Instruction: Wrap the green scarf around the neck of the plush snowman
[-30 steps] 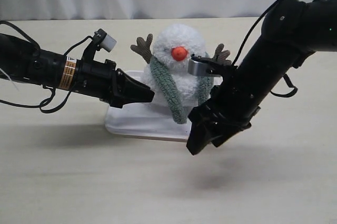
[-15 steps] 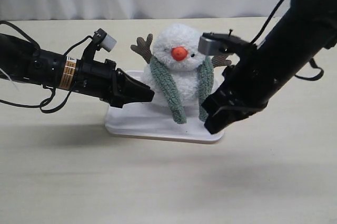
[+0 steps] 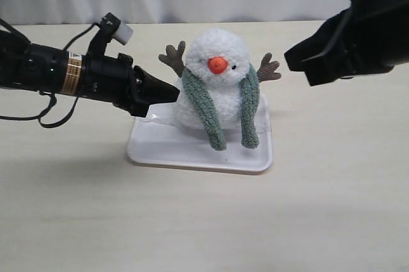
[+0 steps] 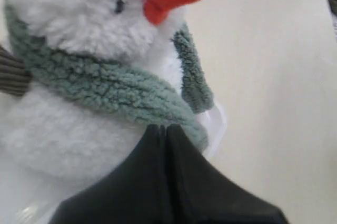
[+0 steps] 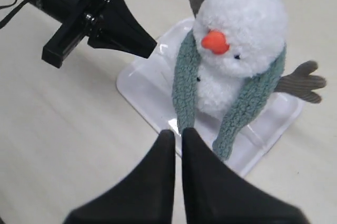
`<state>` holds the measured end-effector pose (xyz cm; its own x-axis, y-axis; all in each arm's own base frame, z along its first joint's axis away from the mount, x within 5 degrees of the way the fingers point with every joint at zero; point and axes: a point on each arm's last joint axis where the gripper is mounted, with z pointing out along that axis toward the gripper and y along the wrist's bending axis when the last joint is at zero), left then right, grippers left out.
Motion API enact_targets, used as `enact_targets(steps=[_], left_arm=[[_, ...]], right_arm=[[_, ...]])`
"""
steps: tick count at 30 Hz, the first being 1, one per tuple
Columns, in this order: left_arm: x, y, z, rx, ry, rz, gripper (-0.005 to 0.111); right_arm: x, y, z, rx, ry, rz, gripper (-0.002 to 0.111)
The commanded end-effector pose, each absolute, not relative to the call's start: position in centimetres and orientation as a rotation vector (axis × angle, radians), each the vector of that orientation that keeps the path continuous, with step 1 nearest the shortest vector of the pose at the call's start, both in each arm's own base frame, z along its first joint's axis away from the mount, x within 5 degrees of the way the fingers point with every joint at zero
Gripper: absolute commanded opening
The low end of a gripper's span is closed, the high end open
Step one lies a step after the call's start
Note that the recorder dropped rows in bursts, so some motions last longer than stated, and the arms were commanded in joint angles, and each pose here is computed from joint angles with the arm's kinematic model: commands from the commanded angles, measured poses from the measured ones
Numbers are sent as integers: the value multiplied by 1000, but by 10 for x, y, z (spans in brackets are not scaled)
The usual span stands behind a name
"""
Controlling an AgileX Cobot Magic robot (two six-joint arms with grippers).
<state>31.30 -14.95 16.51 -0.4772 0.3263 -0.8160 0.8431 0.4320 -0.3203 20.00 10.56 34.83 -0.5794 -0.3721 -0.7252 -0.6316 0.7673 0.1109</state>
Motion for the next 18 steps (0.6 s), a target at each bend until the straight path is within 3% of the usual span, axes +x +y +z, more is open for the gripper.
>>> enact_targets(steps=[1,11,18], left_arm=[[300,-131,191,801,2047,-741,0],[237,-96,265,591,1861,-491,0],[190,-77,286,519,1770,-415,0]], right_arm=[[182,95,355,-669,2105,426,4],[143,77,375,-614,1901,395,4],[129,70,375,-603,1833,375,4]])
